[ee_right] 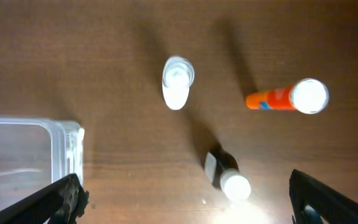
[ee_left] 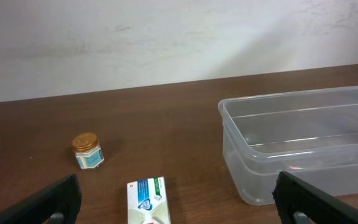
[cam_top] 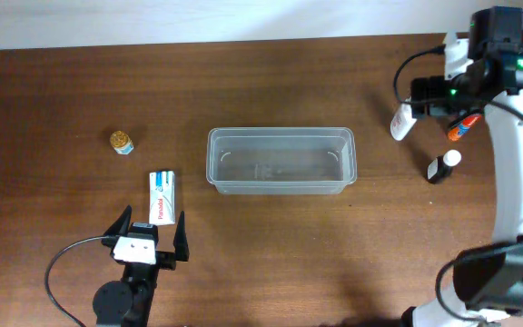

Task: Pack container
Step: 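Move the right gripper over the white spray bottle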

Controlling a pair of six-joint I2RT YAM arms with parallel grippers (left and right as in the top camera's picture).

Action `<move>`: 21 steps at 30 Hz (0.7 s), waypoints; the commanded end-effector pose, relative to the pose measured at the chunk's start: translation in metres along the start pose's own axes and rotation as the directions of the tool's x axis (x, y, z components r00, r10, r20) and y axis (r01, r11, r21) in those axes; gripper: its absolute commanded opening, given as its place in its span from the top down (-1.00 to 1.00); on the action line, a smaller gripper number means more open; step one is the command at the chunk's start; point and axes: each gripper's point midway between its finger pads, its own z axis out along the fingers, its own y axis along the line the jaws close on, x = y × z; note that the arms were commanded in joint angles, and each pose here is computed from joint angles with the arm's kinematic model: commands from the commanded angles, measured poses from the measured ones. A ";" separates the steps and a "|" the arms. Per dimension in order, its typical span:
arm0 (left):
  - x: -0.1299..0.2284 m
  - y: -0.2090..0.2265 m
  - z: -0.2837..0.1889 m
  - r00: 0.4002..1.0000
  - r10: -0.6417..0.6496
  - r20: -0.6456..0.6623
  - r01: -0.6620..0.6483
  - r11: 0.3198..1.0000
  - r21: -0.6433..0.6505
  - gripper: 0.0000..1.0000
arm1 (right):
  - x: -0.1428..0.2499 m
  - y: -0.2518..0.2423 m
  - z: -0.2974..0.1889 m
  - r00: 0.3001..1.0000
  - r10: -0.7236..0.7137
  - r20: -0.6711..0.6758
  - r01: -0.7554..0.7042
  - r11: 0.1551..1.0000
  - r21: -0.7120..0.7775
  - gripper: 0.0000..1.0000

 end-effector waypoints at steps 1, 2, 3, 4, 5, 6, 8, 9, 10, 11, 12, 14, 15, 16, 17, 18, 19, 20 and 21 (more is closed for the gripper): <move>0.002 -0.001 0.000 1.000 0.015 0.000 -0.015 1.000 0.006 -0.99 | -0.009 0.005 0.016 1.000 0.030 0.008 -0.029 0.993 -0.113 -0.97; 0.002 -0.001 0.000 1.000 0.016 0.000 -0.016 1.000 0.006 -0.99 | -0.009 0.005 0.023 1.000 0.024 0.000 -0.024 0.993 -0.113 -0.96; 0.002 -0.001 0.000 1.000 0.016 0.000 -0.016 1.000 0.006 -0.98 | -0.010 0.005 0.028 1.000 0.012 -0.005 -0.013 0.993 -0.115 -0.97; 0.002 -0.001 0.000 1.000 0.016 0.000 -0.016 1.000 0.006 -0.99 | -0.009 0.005 0.032 1.000 0.000 -0.012 -0.001 0.993 -0.117 -0.97; 0.002 -0.001 0.000 1.000 0.016 0.000 -0.016 1.000 0.006 -0.99 | -0.008 0.006 0.038 1.000 -0.012 -0.025 0.008 0.993 -0.119 -0.97; 0.002 -0.001 0.000 1.000 0.016 0.000 -0.016 1.000 0.006 -0.99 | -0.006 0.007 0.045 0.999 -0.013 -0.042 0.008 0.992 -0.124 -0.97; 0.002 -0.001 0.000 1.000 0.015 0.000 -0.015 1.000 0.006 -0.99 | -0.003 0.007 0.055 0.998 -0.013 -0.065 0.005 0.992 -0.124 -0.97; 0.002 -0.001 0.000 1.000 0.016 0.000 -0.016 1.000 0.006 -0.99 | -0.002 0.007 0.060 0.997 -0.012 -0.077 0.003 0.992 -0.124 -0.97; 0.002 -0.001 0.000 1.000 0.016 0.000 -0.016 1.000 0.006 -0.99 | 0.000 0.006 0.065 0.996 -0.009 -0.091 -0.002 0.992 -0.124 -0.97; 0.002 -0.001 0.000 1.000 0.016 0.000 -0.016 1.000 0.006 -0.99 | 0.001 0.006 0.070 0.995 -0.009 -0.101 -0.004 0.992 -0.125 -0.97; 0.002 -0.001 0.000 1.000 0.016 0.000 -0.016 1.000 0.006 -0.99 | 0.003 0.005 0.074 0.994 -0.008 -0.111 -0.006 0.992 -0.123 -0.97; 0.002 -0.001 0.000 1.000 0.016 0.000 -0.016 1.000 0.006 -0.99 | 0.007 0.003 0.085 0.990 -0.007 -0.138 -0.009 0.993 -0.116 -0.97; 0.002 -0.001 0.000 1.000 0.016 0.000 -0.016 1.000 0.006 -0.99 | 0.008 0.003 0.090 0.989 -0.007 -0.146 -0.010 0.993 -0.117 -0.97; 0.002 -0.001 0.000 1.000 0.016 0.000 -0.016 1.000 0.006 -0.99 | 0.009 0.004 0.095 0.988 -0.008 -0.156 -0.010 0.993 -0.118 -0.96; 0.002 -0.001 0.000 1.000 0.016 0.000 -0.016 1.000 0.007 -0.99 | 0.010 0.004 0.098 0.987 -0.010 -0.162 -0.009 0.993 -0.119 -0.97; 0.002 -0.001 0.000 1.000 0.016 0.000 -0.016 1.000 0.006 -0.99 | 0.011 0.004 0.104 0.985 -0.010 -0.170 -0.011 0.993 -0.119 -0.97; 0.002 -0.001 0.000 1.000 0.016 0.000 -0.016 1.000 0.006 -0.99 | 0.011 0.004 0.111 0.984 -0.010 -0.175 -0.012 0.993 -0.120 -0.97; 0.002 -0.001 0.000 1.000 0.016 0.000 -0.016 1.000 0.006 -0.99 | 0.011 0.004 0.112 0.985 -0.010 -0.173 -0.011 0.993 -0.120 -0.97; 0.002 -0.001 0.000 1.000 0.016 0.000 -0.016 1.000 0.006 -0.99 | 0.010 0.003 0.116 0.985 -0.010 -0.174 -0.011 0.993 -0.119 -0.97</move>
